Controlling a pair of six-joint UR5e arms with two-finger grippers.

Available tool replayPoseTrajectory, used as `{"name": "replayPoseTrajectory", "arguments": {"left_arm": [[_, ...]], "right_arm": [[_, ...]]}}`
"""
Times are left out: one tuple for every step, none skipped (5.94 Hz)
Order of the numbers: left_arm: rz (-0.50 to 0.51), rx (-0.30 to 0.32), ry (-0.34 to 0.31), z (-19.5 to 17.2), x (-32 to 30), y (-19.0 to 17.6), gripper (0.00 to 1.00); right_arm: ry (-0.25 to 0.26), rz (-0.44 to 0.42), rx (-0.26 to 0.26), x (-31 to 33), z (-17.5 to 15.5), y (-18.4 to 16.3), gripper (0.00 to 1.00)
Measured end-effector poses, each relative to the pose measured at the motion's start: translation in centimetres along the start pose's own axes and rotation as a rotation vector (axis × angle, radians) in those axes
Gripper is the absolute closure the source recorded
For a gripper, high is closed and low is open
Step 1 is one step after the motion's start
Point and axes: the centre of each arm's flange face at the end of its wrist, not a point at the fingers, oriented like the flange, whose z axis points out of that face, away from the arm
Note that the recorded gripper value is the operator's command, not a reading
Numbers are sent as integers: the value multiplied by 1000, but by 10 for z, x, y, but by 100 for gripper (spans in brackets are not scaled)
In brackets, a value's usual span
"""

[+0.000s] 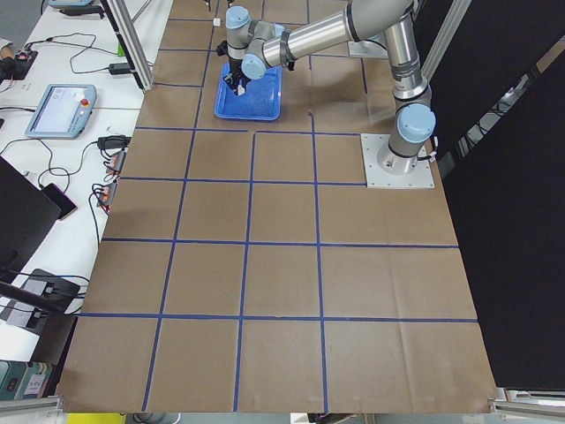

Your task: Assemble white blocks and place on blue tray

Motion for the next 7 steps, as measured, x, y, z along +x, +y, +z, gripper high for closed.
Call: {"name": "replayPoseTrajectory", "arguments": {"left_arm": [[172,-13,14,7,19,-2,97],[304,-24,29,13,29,3,97],[365,-32,42,21,33,5,97],[385,-29,41,29,34,5,97],[390,-21,35,36,34,4,90],[390,-20,38,42,35,6,44],[390,-25,41,47,37,8,20]], "right_arm": [[1,1,4,9,11,12,1],[-4,5,9,13,21,21,1],[-9,9,12,14,28,25,20],[-13,12,13,14,31,27,43],[-14,14,12,14,31,27,53],[-14,16,11,13,30,27,59],[-14,16,9,14,29,27,68]]}}
